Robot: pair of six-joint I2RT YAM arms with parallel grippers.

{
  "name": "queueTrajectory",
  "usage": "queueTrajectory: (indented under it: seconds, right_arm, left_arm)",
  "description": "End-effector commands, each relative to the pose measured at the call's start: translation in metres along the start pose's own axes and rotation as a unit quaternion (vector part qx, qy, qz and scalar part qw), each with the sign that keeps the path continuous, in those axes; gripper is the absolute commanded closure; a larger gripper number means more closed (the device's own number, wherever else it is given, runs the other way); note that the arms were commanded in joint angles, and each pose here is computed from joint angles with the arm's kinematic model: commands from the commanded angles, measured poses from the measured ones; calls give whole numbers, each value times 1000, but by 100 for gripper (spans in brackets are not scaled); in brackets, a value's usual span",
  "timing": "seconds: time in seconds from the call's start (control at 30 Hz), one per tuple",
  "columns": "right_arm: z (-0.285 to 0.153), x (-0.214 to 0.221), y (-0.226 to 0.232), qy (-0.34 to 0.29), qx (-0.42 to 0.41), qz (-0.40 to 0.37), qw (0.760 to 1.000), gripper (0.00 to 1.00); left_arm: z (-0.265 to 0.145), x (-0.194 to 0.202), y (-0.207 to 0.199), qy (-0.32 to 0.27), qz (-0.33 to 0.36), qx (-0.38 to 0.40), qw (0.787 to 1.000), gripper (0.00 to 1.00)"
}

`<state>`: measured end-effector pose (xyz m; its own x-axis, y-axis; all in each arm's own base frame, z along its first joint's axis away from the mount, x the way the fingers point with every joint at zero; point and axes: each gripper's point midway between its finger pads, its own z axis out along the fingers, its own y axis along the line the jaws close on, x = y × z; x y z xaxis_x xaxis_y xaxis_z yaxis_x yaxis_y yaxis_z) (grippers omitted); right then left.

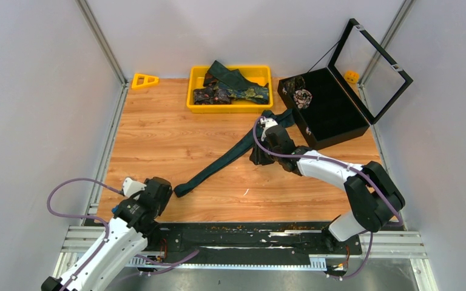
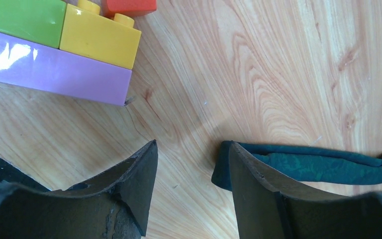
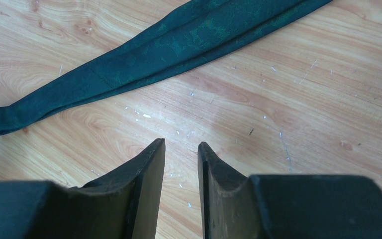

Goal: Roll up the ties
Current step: Flatten out the tie at the center of the board, then roll the tie at the center of the board.

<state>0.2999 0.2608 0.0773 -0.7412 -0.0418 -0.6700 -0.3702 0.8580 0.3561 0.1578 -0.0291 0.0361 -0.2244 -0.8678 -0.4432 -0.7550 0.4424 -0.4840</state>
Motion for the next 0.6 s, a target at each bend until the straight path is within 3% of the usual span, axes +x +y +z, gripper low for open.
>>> queueTrajectory:
  seconds: [0.0, 0.57]
  right_arm:
    - [-1, -14, 1, -25, 5, -11, 1000, 69]
    - [4, -11, -1, -15, 8, -14, 1000, 69]
  left_arm:
    - [0, -8, -8, -12, 11, 4, 1000, 38]
    - [-8, 1, -31, 33, 19, 58, 998, 45]
